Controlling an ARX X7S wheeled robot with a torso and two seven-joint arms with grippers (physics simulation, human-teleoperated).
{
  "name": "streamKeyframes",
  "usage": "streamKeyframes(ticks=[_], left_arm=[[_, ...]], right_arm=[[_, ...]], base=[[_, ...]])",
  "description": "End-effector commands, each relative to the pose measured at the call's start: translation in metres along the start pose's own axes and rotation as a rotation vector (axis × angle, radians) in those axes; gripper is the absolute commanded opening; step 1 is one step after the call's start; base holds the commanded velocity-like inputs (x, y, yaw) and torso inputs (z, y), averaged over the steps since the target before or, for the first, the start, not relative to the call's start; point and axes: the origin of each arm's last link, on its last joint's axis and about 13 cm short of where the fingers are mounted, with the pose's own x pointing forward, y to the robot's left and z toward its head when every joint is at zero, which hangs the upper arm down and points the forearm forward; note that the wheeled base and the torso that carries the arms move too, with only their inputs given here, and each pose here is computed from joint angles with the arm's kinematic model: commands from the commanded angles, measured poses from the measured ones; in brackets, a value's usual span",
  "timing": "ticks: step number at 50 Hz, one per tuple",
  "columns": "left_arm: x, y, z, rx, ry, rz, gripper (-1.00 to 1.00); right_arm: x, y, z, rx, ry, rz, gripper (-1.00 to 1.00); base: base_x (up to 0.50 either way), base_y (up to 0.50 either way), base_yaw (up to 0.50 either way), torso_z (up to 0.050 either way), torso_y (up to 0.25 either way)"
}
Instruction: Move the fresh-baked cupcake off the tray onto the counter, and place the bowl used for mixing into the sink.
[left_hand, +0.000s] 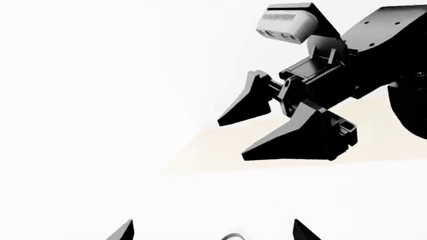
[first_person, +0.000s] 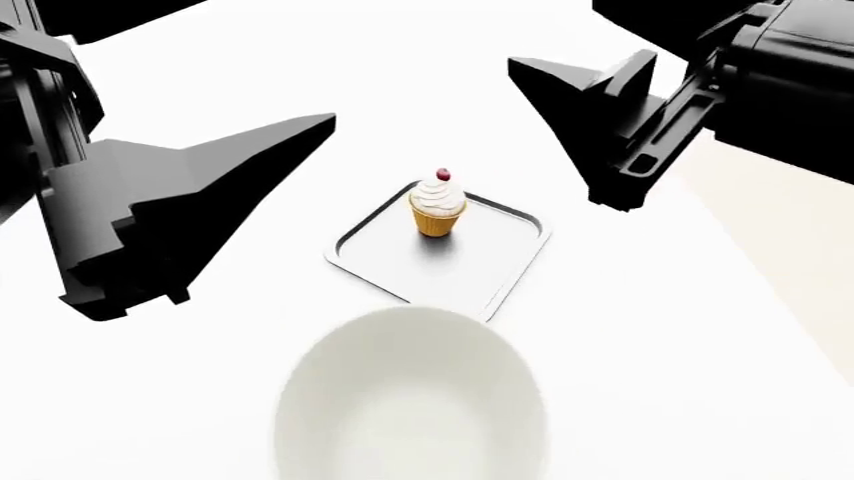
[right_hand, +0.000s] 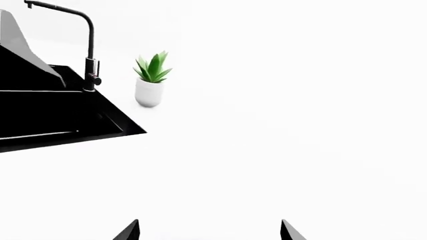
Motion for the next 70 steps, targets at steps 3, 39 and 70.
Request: streamKeyframes(ticks=[3, 39, 70], left_arm=[[-0.003, 0.0, 0.0, 0.0, -0.007, 0.006, 1.0], [-0.004, 0.0, -0.003, -0.006, -0.01, 0.016, 1.0], [-0.004, -0.002, -0.002, -0.011, 0.002, 0.003, 1.0]], right_arm=[[0.024, -0.012, -0.022, 0.077, 0.067, 0.055, 1.0], [0.07, -0.026, -0.067, 0.183, 0.169, 0.194, 1.0], [0.083, -0.019, -0.09, 0.193, 0.279, 0.255, 1.0]], base=[[0.0, 0.0, 0.0, 0.0, 0.0], [0.0, 0.0, 0.0, 0.0, 0.0], [0.0, 0.0, 0.0, 0.0, 0.0]])
